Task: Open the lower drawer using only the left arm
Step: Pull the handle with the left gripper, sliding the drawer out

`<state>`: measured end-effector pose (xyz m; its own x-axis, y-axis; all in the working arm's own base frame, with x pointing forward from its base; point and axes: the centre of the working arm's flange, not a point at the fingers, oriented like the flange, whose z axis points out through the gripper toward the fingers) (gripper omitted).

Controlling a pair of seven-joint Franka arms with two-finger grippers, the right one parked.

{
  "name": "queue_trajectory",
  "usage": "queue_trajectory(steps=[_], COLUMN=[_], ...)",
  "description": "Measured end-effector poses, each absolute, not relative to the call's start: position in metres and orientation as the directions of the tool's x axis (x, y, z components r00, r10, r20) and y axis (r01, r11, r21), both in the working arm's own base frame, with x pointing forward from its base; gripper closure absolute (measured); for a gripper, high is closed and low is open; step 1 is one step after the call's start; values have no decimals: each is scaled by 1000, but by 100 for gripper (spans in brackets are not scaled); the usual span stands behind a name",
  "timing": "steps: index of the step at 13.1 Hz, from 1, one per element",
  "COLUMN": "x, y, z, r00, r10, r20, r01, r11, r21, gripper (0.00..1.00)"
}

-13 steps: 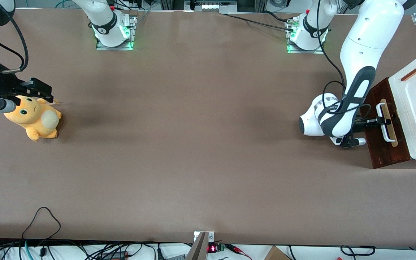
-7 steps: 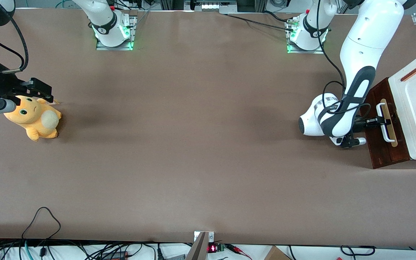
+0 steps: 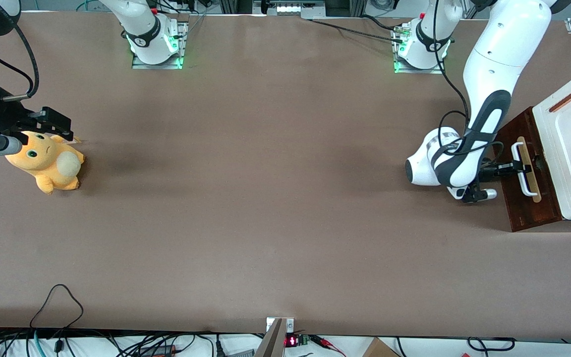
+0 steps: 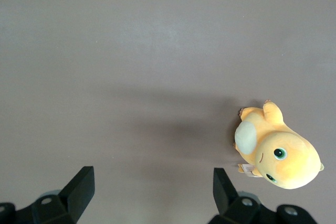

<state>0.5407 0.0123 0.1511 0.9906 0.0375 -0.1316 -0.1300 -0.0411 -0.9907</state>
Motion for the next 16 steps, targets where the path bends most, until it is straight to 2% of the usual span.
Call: queue_trajectory(steps=[16], x=[536], y=[-43], z=[154], r00=[990], r10=[-28], r20=[-136], r01=[-138], r11=[-72], r21=[-988], gripper=[81])
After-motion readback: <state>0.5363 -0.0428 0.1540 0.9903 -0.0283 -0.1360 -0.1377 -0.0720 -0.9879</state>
